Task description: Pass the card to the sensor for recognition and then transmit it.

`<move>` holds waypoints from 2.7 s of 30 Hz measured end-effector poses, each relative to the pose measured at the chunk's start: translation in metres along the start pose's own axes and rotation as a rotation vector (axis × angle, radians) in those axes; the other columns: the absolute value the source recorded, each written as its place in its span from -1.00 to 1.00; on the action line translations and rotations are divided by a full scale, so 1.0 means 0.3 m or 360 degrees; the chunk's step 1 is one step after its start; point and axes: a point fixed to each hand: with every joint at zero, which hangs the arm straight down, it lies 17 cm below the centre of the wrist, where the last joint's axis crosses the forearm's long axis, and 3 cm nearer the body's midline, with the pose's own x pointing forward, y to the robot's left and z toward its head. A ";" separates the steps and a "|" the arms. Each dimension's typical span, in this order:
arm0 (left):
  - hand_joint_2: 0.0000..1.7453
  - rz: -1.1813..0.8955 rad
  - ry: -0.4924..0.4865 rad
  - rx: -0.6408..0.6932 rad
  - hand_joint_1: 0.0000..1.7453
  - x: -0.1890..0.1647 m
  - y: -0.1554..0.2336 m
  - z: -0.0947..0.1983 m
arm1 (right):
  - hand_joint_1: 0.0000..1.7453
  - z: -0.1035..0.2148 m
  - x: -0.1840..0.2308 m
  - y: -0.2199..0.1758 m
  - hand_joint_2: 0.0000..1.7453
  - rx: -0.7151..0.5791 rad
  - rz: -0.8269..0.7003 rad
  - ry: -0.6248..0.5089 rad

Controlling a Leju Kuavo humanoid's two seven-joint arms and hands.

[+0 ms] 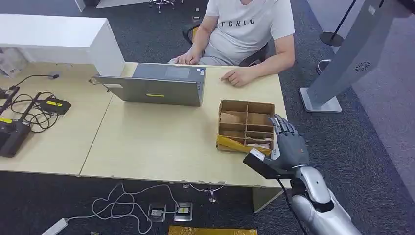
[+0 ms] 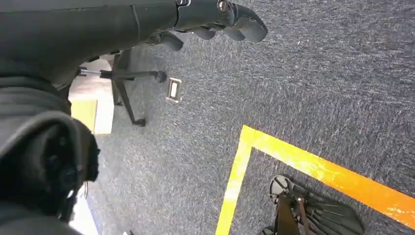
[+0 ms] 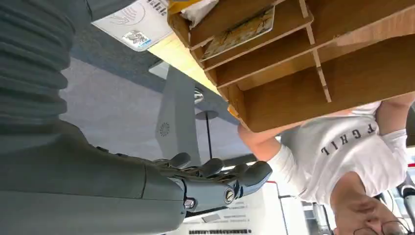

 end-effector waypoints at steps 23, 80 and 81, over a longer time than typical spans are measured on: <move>-1.00 -0.0004 -0.0001 -0.0013 -1.00 -0.001 -0.005 0.001 | -1.00 -0.042 0.115 0.062 1.00 0.0080 0.0054 -0.0130; -1.00 -0.0093 -0.0025 -0.0037 -1.00 -0.001 0.023 -0.003 | -1.00 -0.011 -0.133 -0.124 1.00 0.0419 0.0159 0.0164; -1.00 -0.0096 -0.0025 -0.0036 -1.00 -0.001 0.024 -0.003 | -1.00 -0.010 -0.138 -0.126 1.00 0.0418 0.0160 0.0169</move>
